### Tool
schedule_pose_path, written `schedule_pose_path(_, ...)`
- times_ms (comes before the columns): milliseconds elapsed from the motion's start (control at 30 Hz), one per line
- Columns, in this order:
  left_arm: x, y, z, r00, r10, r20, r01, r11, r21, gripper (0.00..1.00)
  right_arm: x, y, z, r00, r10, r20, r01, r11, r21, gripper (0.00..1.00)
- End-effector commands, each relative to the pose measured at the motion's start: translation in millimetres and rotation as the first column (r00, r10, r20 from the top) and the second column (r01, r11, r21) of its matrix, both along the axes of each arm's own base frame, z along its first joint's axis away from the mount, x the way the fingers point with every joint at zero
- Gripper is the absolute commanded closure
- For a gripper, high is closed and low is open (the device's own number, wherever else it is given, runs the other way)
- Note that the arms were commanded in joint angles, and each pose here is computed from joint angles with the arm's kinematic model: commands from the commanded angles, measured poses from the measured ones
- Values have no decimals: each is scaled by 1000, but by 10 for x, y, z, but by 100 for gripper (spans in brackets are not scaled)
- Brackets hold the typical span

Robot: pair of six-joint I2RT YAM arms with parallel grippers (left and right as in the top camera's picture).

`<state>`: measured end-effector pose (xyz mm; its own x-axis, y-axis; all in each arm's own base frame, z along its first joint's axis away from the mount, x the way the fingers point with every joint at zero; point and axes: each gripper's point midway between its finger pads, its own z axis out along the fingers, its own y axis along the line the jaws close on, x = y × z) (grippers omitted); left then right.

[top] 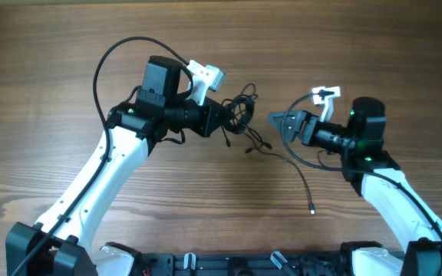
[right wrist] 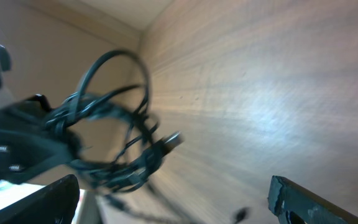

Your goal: Untangle cables

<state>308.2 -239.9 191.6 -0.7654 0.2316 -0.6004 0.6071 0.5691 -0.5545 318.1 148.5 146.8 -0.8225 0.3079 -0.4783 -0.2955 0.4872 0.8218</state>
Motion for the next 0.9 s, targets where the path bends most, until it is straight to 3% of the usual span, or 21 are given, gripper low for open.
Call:
schedule_pose_path(0,-265,-199,280,977,-206,50,211,964,-160,96,4,-1,42,986,78,149,-68,995,-72,0)
schedule_pose_path(533,-446,-217,305,963,-271,7,266,942,-206,96,19,60,274,951,128,281,-117,991,-57,0)
schedule_pose_path(733,-534,-245,388,947,-320,21,315,914,-256,96,211,-72,224,970,-4,242,22,997,-73,0)
schedule_pose_path(867,-598,-304,392,939,-344,22,337,905,-259,96,218,-69,250,967,-2,255,21,997,-71,0)
